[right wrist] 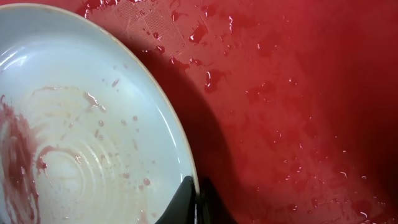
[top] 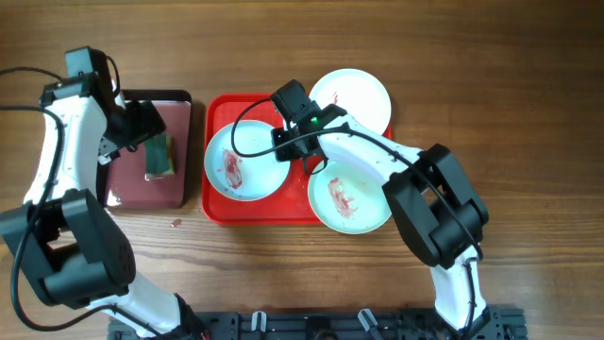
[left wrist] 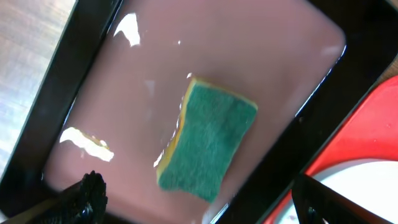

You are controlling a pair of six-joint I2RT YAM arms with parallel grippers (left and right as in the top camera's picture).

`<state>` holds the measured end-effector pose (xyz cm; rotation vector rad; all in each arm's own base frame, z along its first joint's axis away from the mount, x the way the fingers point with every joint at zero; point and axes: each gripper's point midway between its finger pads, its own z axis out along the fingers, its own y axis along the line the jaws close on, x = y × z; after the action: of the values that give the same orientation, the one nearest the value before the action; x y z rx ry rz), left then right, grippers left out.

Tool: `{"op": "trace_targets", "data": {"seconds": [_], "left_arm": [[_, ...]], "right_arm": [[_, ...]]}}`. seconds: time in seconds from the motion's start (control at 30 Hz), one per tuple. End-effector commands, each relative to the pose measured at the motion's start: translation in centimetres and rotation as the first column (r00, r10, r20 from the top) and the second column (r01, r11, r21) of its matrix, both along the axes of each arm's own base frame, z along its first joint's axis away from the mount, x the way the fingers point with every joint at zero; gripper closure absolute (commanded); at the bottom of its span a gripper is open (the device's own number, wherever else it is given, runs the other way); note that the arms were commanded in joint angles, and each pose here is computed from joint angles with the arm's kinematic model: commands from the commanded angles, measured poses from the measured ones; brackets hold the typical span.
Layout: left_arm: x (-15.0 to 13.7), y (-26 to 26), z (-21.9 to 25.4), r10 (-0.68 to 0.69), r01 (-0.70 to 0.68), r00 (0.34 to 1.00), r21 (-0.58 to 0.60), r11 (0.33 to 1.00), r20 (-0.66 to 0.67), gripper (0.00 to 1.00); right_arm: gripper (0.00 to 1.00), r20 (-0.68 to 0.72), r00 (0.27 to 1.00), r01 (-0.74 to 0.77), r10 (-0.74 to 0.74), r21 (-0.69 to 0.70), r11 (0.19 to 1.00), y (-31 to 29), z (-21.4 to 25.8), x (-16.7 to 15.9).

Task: Clean dirty plates on tray and stack at the side
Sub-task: 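Grasp the green sponge in the black tray with the left gripper and lift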

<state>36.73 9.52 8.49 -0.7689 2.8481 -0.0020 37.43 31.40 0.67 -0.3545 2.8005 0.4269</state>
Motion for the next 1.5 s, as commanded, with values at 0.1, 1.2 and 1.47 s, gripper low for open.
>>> {"op": "trace_targets", "data": {"seconds": [0.1, 1.2, 1.47], "left_arm": [[0.0, -0.5, -3.0, -0.096, 0.096, 0.995, -0.008, 0.995, -0.029, 0.16], [1.9, -2.5, -1.9, -0.132, 0.133, 0.991, 0.057, 0.99, -0.022, 0.96], [-1.8, -2.6, 4.1, -0.035, 0.035, 0.999, 0.072, 0.997, -0.004, 0.96]], "right_arm": [[0.96, 0.011, 1.0, 0.017, -0.017, -0.016, 1.0, 0.3, -0.8, 0.3], [0.96, 0.014, 1.0, 0.017, -0.016, -0.013, 1.0, 0.3, -0.8, 0.4], [0.96, 0.006, 1.0, 0.002, -0.002, 0.009, 1.0, 0.8, -0.7, 0.3]]}}
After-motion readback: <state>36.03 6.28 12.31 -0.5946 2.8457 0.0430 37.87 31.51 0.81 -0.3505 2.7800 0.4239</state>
